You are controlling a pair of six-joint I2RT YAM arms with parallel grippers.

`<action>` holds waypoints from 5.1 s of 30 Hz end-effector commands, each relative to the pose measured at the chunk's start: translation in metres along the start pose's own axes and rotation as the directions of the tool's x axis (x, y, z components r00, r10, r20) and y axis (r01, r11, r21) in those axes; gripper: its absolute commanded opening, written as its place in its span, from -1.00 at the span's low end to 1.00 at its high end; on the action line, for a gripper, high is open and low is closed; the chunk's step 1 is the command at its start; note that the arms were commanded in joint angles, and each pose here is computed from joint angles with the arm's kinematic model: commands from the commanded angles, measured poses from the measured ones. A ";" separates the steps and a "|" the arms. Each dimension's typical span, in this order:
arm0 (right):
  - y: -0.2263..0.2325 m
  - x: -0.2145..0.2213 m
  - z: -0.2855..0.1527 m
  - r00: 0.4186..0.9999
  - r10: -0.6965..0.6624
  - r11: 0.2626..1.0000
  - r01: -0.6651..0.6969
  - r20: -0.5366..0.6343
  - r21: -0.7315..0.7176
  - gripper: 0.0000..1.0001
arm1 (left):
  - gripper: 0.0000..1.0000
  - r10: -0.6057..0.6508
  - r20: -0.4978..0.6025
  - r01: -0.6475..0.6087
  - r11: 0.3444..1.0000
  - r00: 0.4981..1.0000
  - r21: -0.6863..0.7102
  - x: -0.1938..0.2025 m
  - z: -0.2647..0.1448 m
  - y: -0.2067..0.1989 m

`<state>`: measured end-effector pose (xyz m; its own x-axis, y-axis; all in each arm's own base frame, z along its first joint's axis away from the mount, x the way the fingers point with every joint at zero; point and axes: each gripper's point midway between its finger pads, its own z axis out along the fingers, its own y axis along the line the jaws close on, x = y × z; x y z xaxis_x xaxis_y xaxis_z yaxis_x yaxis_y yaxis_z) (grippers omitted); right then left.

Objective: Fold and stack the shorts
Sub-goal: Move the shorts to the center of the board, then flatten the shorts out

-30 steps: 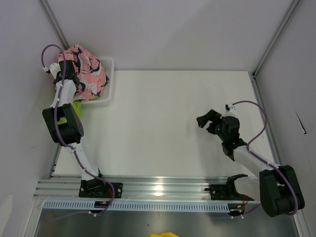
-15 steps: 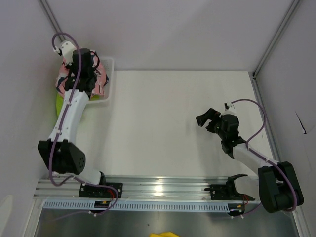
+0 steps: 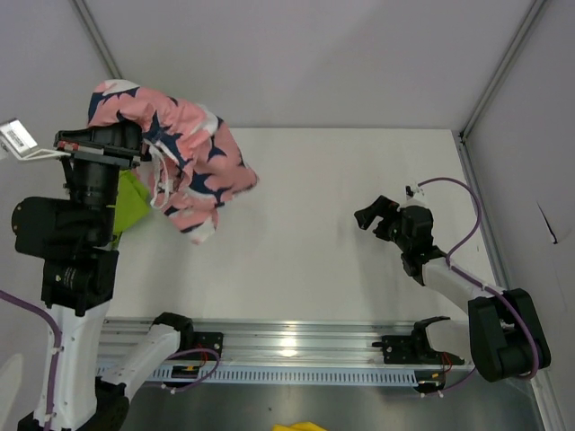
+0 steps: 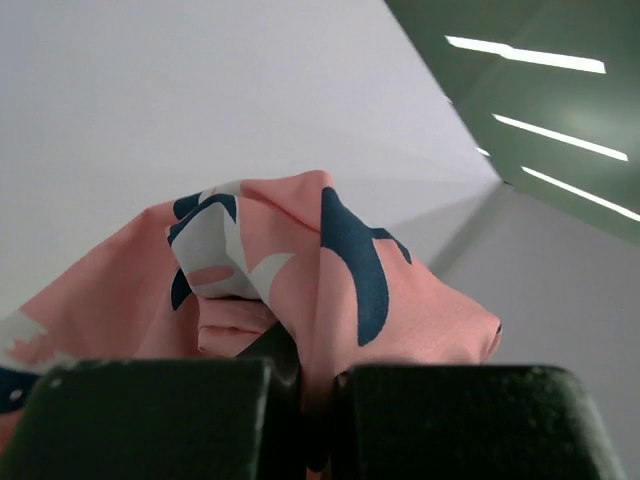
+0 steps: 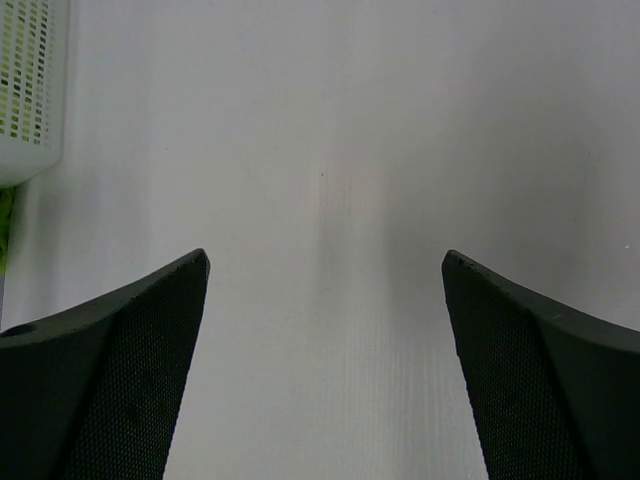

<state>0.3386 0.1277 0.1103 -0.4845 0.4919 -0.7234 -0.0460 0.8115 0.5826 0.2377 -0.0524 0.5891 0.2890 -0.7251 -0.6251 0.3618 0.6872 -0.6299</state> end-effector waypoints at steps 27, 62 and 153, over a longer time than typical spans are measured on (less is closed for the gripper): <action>0.092 -0.012 -0.036 0.971 -0.191 0.895 0.232 0.143 -0.380 0.99 | -1.00 -0.040 -0.685 -0.077 0.987 0.727 -0.140 0.340 -0.033 0.095; 0.222 0.068 -0.030 0.872 -0.460 0.867 0.481 0.166 -0.126 -0.26 | -0.95 -0.206 -0.700 0.076 0.974 0.684 -0.212 0.299 -0.114 0.085; 0.073 0.066 -0.085 0.836 -0.166 0.974 0.057 -0.524 -0.218 -1.00 | 0.11 0.052 -0.990 -0.294 0.956 0.129 0.012 0.427 -0.227 0.193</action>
<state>0.2260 0.1861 0.1201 -0.8681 0.1005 -0.4861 -0.2208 0.7988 0.5596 0.2261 -0.2049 0.0970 -0.8187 -0.0064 -0.5742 0.2537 0.8930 -0.3717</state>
